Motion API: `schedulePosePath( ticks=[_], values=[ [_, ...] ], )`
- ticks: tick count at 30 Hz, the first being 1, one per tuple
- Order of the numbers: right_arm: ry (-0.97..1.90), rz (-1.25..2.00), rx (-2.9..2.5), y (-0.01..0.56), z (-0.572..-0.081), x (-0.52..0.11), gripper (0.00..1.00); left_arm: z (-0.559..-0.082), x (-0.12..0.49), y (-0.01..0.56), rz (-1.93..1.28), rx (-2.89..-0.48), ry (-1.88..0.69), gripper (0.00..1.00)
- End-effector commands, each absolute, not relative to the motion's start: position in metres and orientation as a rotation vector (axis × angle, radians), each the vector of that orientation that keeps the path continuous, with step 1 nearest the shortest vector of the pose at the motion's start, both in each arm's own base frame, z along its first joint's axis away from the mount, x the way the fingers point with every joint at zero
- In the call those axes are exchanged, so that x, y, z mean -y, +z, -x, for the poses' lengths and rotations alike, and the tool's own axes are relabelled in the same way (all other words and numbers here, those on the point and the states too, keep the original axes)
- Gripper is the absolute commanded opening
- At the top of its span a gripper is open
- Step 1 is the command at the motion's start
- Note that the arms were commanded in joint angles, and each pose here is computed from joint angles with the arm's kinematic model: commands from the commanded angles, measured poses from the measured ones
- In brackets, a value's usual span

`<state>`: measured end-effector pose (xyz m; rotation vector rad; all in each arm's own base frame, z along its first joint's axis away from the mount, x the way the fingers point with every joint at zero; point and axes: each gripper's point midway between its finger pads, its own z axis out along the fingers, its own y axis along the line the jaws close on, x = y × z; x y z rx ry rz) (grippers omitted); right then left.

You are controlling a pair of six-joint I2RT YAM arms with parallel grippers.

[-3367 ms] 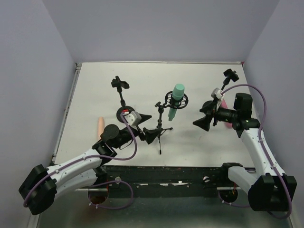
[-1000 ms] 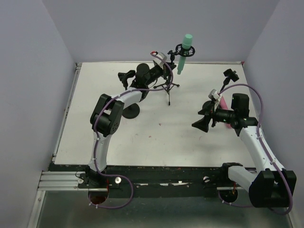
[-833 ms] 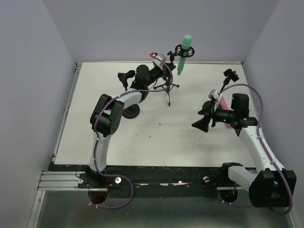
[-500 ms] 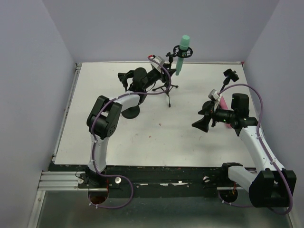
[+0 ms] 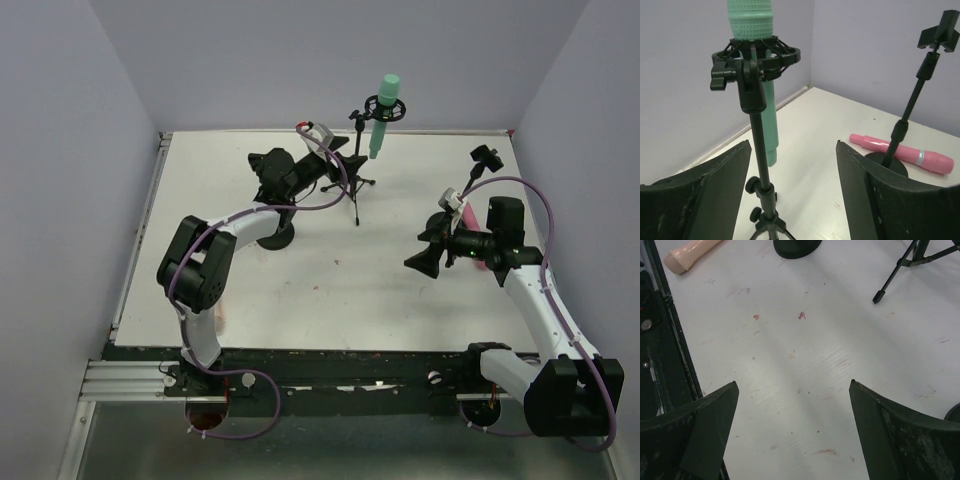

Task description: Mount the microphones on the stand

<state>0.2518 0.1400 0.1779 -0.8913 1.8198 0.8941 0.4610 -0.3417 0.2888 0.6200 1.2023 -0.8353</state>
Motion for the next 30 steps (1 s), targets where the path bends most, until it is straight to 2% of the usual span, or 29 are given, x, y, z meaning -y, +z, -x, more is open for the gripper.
schedulePosePath(
  ticks=[1, 11, 20, 28, 30],
  values=[
    [0.857, 0.910, -1.808, 0.182, -0.253, -0.139, 1.00, -0.426, 0.338, 0.301, -0.667, -1.186, -0.903, 0.78],
    [0.855, 0.930, -1.801, 0.181, -0.250, -0.139, 1.00, -0.356, 0.342, 0.303, -0.826, -1.283, -1.068, 0.78],
    [0.853, 0.968, -1.790, 0.181, -0.246, -0.139, 1.00, -0.304, 0.330, 0.324, -0.810, -1.402, -1.119, 0.79],
    [0.871, 1.054, -1.744, 0.184, -0.234, -0.142, 1.00, -0.260, 0.296, 0.365, -0.765, -1.427, -1.099, 0.84],
    [0.869, 1.058, -1.749, 0.182, -0.234, -0.141, 1.00, -0.248, 0.283, 0.371, -0.763, -1.431, -1.068, 0.88]
  ],
)
